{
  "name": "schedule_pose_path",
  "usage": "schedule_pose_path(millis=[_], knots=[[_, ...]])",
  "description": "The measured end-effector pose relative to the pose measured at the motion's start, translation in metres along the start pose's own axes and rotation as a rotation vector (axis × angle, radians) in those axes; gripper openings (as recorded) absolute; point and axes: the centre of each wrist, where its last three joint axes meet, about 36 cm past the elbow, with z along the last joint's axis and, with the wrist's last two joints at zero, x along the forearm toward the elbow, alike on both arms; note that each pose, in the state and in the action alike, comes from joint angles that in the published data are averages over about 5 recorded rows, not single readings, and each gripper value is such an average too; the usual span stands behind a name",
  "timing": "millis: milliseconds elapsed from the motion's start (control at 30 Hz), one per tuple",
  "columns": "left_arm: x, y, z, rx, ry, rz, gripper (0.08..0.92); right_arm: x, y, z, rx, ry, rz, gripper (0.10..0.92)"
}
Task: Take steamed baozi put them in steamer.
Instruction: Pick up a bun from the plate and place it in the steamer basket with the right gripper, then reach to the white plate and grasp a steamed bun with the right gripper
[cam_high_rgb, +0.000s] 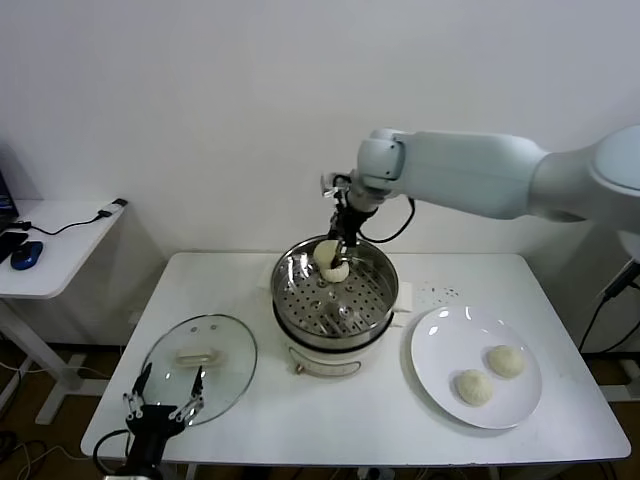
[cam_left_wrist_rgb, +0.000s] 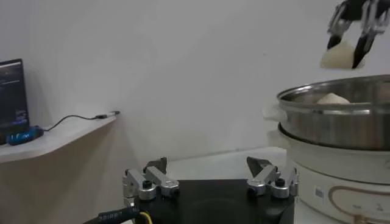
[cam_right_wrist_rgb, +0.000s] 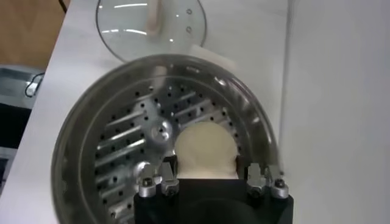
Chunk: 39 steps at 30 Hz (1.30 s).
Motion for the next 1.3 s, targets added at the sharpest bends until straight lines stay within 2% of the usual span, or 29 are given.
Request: schedule_pose_path(millis=[267, 500, 600, 700, 867, 1067, 1300], knots=[[-0.002, 0.001, 0.002, -0.002, 0.006, -0.004, 0.823, -0.050, 0.006, -0.021, 0.016, 0.003, -0.046, 0.619], [-0.002, 0.000, 0.005, 0.003, 0.011, -0.006, 0.823, -0.076, 0.010, -0.026, 0.011, 0.004, -0.066, 0.629], [-0.004, 0.000, 0.005, 0.003, 0.010, -0.006, 0.823, -0.082, 0.011, -0.026, 0.009, 0.005, -0.071, 0.664], [-0.004, 0.000, 0.005, 0.003, 0.010, -0.007, 0.823, -0.084, 0.011, -0.026, 0.007, 0.003, -0.073, 0.740], [-0.004, 0.000, 0.005, 0.001, 0.012, -0.008, 0.823, -0.080, 0.011, -0.025, 0.003, -0.006, -0.069, 0.817], [-0.003, 0.000, 0.005, -0.001, 0.013, -0.008, 0.823, -0.054, 0.007, -0.011, -0.006, -0.016, -0.053, 0.823], [-0.003, -0.001, 0.003, -0.002, 0.009, -0.005, 0.823, 0.003, 0.014, 0.035, -0.013, -0.013, -0.043, 0.823]])
